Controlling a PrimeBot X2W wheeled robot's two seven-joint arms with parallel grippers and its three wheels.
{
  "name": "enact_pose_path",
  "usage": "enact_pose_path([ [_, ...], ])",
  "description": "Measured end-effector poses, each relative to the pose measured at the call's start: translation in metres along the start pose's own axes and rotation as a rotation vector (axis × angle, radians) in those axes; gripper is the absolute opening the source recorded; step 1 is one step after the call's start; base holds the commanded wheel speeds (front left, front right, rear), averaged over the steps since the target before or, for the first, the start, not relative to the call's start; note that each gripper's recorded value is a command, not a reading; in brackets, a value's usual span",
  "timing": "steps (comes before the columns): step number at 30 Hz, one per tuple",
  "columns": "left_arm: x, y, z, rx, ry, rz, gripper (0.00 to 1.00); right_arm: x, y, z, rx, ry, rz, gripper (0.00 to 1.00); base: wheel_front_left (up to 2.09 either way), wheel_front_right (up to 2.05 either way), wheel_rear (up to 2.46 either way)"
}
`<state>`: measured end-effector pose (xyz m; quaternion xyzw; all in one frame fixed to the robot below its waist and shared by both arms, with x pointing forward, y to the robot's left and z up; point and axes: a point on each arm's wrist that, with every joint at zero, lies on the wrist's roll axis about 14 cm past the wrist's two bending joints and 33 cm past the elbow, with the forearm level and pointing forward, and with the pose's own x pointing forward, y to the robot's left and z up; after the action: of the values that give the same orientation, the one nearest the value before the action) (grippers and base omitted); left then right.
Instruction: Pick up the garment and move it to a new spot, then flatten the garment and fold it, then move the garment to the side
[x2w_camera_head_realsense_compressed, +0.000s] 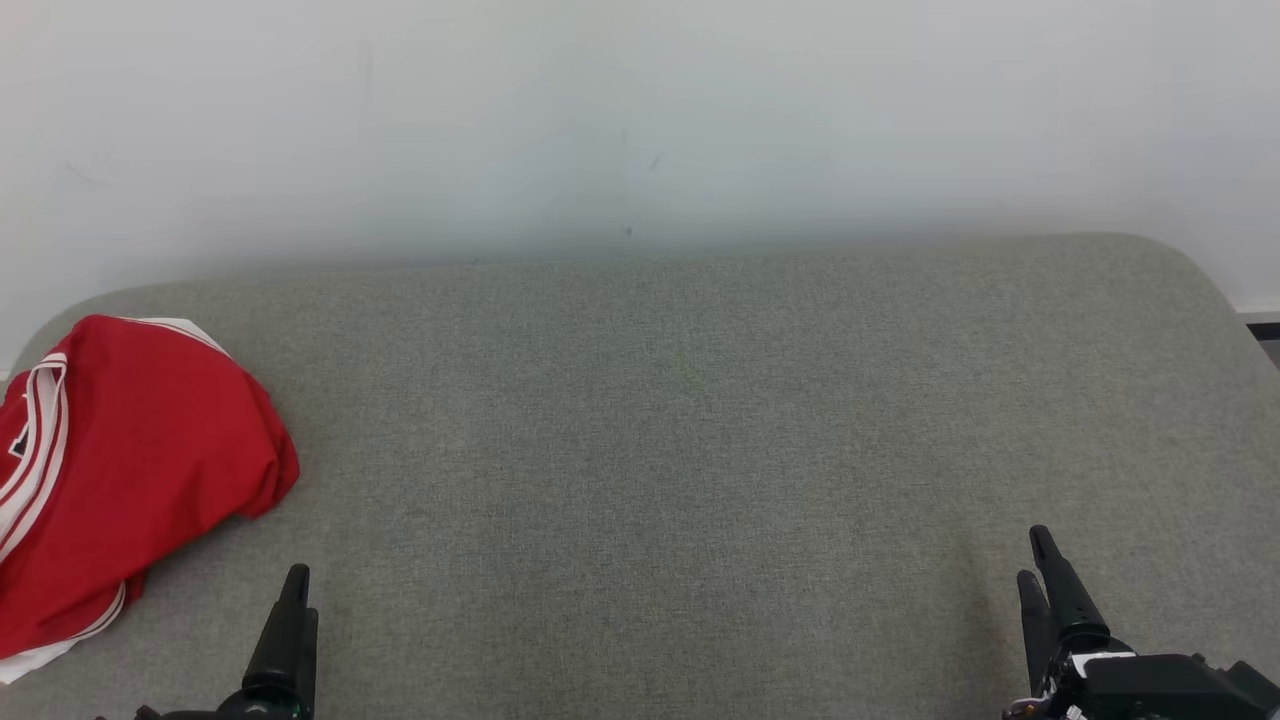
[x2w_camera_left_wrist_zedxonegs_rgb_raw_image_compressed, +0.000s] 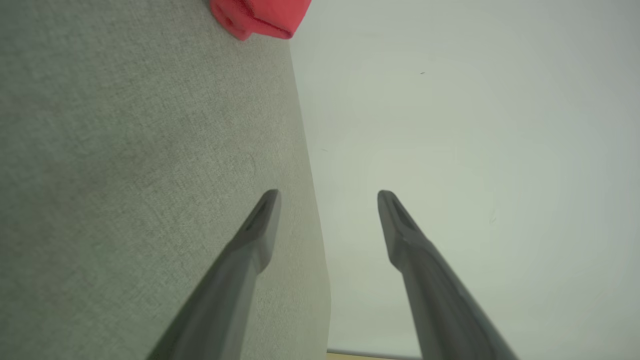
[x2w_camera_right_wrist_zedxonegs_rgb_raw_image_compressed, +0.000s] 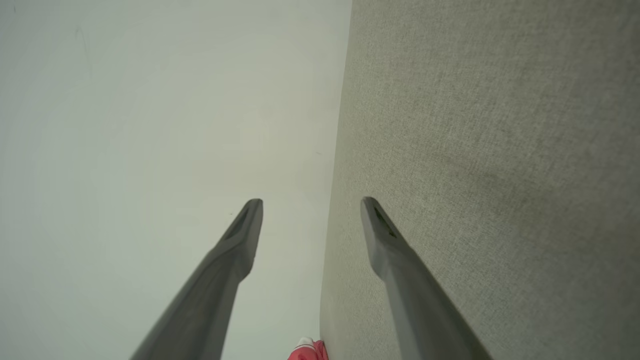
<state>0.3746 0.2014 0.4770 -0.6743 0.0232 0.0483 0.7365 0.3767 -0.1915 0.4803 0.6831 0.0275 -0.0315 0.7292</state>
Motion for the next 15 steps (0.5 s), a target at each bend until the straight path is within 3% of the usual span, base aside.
enact_pose_path([
  [15, -0.0041, -0.0006, 0.0025, 0.258, -0.028, 0.019, 1.00, 0.0007, 0.0013, -0.0011, -0.289, -0.011, 0.001, 1.00, 0.00, 0.00, 0.00],
])
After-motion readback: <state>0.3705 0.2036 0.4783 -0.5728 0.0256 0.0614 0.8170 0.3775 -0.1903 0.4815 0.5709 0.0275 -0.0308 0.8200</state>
